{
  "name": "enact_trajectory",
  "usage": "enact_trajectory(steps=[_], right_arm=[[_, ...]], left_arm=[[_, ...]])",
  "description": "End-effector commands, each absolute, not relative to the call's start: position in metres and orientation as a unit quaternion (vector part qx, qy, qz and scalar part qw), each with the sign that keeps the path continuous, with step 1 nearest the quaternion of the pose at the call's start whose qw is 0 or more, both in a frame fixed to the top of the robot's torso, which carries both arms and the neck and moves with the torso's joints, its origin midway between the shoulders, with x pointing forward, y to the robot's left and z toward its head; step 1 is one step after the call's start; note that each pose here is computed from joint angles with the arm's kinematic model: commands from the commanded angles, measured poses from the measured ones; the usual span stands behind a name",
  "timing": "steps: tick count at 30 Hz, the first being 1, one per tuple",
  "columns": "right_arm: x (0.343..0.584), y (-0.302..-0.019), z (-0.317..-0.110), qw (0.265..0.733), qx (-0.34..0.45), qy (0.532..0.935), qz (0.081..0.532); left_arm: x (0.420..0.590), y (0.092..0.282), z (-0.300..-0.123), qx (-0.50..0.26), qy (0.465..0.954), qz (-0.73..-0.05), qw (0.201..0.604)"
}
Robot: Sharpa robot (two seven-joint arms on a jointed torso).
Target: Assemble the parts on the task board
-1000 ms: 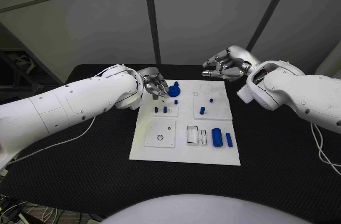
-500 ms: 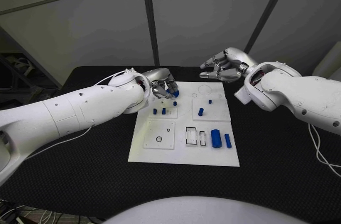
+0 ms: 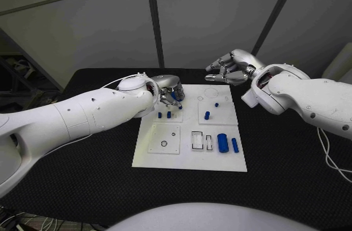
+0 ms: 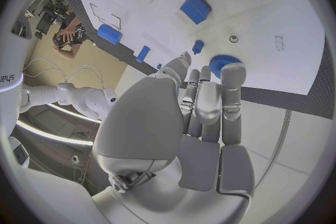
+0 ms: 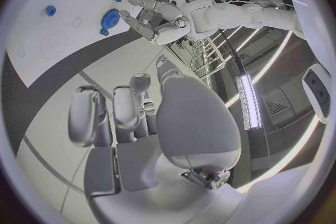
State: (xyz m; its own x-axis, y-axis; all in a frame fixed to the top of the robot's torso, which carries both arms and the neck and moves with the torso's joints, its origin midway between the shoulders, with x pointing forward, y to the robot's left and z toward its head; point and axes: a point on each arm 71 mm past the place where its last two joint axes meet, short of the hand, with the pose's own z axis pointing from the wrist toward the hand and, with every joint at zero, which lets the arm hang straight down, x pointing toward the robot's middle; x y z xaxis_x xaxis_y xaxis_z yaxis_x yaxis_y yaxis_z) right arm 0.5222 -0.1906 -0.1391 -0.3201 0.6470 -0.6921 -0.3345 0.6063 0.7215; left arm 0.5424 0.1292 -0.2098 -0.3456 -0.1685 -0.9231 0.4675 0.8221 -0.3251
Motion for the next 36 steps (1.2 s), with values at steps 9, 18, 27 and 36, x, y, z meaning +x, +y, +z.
enact_trajectory(steps=[9, 18, 27, 36], right_arm=[[0.523, -0.189, -0.138, 0.575, 0.109, 0.686, 0.432], [0.523, -0.189, -0.138, 0.575, 0.109, 0.686, 0.432], [0.522, -0.188, -0.138, 0.575, 0.109, 0.686, 0.433], [0.522, -0.188, -0.138, 0.574, 0.109, 0.687, 0.433]], left_arm=[[0.543, 0.124, -0.218, 0.126, 0.794, -0.262, 0.534], [0.547, 0.119, -0.221, 0.127, 0.798, -0.259, 0.530], [0.549, 0.118, -0.225, 0.125, 0.806, -0.249, 0.521], [0.552, 0.117, -0.228, 0.122, 0.813, -0.238, 0.517]])
